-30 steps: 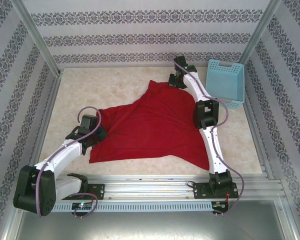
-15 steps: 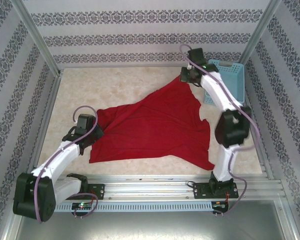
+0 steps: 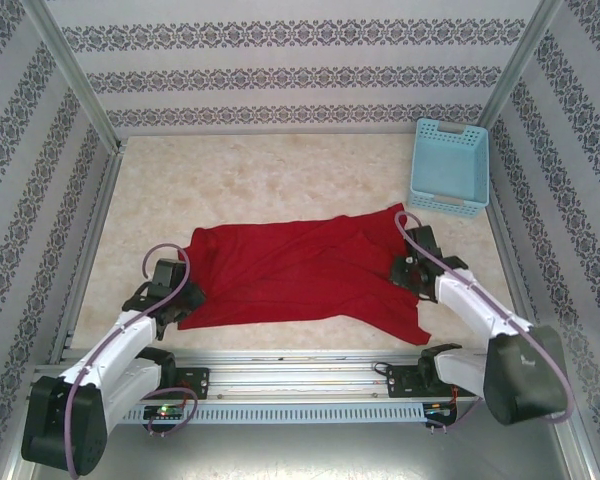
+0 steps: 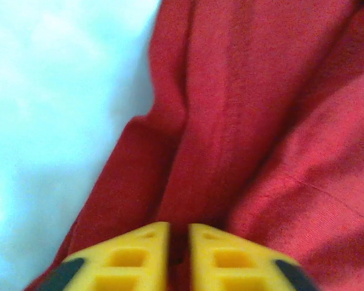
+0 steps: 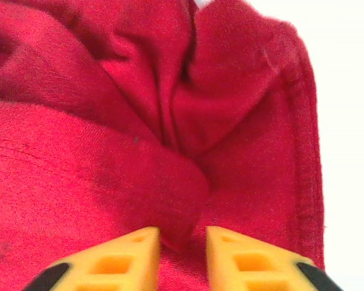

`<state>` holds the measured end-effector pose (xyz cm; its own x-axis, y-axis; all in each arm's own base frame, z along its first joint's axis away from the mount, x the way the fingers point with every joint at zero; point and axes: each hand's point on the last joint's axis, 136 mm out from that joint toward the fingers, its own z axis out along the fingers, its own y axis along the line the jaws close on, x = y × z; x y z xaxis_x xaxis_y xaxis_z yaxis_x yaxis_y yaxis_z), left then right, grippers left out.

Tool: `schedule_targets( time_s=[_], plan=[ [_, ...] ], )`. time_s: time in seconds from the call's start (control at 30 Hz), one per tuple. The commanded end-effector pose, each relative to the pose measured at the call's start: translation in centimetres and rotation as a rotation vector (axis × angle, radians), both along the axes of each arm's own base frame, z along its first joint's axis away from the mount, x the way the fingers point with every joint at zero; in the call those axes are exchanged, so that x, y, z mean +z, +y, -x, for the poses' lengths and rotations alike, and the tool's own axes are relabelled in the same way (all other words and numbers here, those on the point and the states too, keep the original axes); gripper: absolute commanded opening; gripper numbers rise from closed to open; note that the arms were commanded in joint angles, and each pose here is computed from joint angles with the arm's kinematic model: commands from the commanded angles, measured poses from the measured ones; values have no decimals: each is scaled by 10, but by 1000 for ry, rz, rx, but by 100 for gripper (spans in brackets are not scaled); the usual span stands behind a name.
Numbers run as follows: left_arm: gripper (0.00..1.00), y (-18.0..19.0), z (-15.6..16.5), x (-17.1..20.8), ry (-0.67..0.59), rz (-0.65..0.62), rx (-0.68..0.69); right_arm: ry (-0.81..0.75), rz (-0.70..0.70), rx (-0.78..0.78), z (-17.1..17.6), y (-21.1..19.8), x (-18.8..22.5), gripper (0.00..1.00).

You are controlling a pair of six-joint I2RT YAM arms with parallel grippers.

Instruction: Fold the inside-out t-shirt

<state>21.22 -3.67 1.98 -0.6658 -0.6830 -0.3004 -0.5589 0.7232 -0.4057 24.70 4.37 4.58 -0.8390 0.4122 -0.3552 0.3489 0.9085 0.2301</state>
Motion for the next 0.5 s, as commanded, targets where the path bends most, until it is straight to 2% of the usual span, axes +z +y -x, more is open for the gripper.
schedule_targets(
  time_s=[0.0, 0.17, 0.3, 0.47],
  plan=[
    [34, -1, 2, 5, -7, 9, 7, -98, -83, -44, -14, 4, 18, 38],
    [54, 9, -15, 42, -92, -87, -29, -150, -39, -31, -32, -5, 46, 46],
    [58, 7, -33, 56, -77, -146, -113, -169, -63, -24, -44, -1, 55, 46],
    [61, -11, -47, 38, 37, -170, -229, -177, -100, -24, -47, 5, 52, 47]
  ],
)
